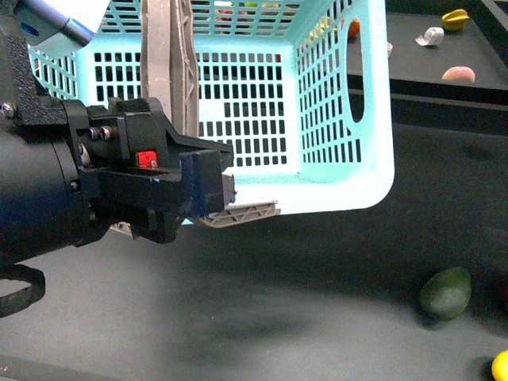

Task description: Pick mango with right arm and hold basket with left

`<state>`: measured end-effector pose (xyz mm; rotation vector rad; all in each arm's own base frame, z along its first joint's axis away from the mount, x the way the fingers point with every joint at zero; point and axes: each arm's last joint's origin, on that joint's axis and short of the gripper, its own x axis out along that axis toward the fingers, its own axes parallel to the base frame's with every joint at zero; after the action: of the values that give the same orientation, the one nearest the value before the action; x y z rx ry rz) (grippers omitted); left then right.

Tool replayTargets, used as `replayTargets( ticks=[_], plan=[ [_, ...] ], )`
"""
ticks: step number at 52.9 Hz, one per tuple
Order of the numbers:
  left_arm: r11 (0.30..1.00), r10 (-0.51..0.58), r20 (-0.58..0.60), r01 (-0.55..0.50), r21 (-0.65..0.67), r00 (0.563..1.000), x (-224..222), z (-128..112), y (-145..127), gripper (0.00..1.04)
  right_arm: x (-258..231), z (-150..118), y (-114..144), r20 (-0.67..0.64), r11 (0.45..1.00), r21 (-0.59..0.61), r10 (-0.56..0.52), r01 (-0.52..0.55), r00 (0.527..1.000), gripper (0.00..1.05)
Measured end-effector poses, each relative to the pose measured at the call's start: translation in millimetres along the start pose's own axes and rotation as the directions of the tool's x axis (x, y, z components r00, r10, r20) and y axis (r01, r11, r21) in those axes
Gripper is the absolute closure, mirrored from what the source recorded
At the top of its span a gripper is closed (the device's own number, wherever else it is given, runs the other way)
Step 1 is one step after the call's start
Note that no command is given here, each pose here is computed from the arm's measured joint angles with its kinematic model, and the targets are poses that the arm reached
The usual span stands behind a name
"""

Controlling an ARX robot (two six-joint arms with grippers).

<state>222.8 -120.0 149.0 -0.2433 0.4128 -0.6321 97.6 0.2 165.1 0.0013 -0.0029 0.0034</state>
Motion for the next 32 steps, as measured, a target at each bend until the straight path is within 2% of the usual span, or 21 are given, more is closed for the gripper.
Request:
replayTargets(
  ticks=[17,32],
  plan=[
    [0.999,0.043,0.012,-0.043,0.022,0.999,1.3,-1.1,-1.5,0.94,0.0,0.0,0.0,0.000,1.000,0.000,0.000,0.000,1.000,0.08],
    [0.999,0.033,0.009,-0.033,0.023,0.999,1.3,-1.3,-2.0,0.94,0.0,0.1,0.0,0.000,1.000,0.000,0.000,0.000,1.000,0.08]
  ],
)
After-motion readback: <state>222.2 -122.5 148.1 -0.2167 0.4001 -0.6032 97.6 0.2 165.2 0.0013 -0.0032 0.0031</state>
